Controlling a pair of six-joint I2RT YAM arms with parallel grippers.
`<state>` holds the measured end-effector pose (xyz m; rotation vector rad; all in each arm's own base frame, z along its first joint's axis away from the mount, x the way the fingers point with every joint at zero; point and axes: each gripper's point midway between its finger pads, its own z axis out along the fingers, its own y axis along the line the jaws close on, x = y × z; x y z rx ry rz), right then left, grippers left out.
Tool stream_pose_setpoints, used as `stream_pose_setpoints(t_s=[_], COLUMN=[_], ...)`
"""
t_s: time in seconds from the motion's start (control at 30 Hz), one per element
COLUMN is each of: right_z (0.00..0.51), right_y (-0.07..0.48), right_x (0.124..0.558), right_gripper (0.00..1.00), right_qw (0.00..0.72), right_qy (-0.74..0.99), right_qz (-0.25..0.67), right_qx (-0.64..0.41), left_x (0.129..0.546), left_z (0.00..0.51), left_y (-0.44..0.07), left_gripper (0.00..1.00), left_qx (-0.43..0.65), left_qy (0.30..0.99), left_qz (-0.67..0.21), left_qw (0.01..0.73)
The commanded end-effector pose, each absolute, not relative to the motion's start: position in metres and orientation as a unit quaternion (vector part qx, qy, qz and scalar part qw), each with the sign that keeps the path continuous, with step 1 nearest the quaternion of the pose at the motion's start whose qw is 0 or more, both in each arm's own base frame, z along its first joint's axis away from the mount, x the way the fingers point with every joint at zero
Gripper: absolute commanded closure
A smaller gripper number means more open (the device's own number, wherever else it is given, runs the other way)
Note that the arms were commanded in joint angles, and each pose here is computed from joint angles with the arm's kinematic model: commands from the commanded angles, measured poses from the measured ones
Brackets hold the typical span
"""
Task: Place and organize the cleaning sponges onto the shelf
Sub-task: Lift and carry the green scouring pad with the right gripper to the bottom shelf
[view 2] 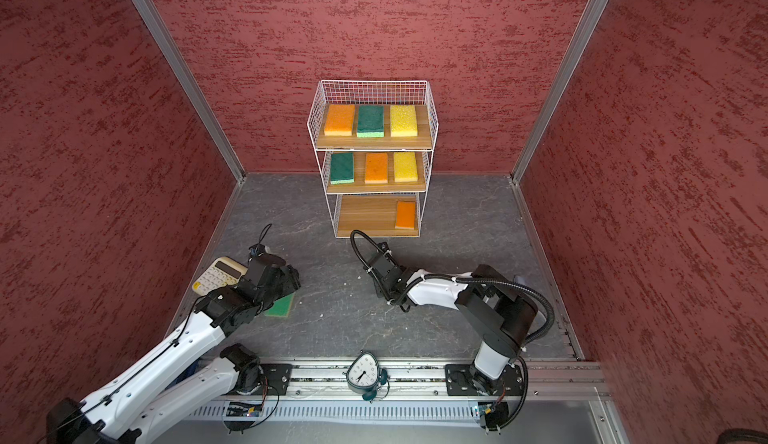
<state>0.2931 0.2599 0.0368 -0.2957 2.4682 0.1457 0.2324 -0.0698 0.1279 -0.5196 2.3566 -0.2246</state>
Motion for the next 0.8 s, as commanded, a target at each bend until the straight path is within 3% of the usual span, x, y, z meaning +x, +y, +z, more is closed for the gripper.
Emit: stream_pose_setpoints(t_s=[0.0, 0.23, 0.77], right_z=[0.083, 0.089, 0.089], right_y=[0.278, 0.305, 0.294], right_x=[0.33, 0.369, 0.427], right_gripper=[0.45, 0.41, 0.41], right_qw=[0.401, 0.414, 0.489], right_qy=[0.909, 0.901, 0.864], right_qz=[0.108, 0.13, 0.111], right_qx=[-0.048, -0.006, 0.043], left_x=[0.237, 0.238, 0.241], left_z=[0.126, 0.122, 0.107], left_y=[-0.068, -0.066, -0.057], left_gripper=[0.3, 0.3, 0.3], left_qx=[-0.204, -0.202, -0.212], left_qy=[0.904, 0.903, 0.901], left_qz=[-0.086, -0.087, -0.091], left_qw=[0.365, 0.37, 0.368])
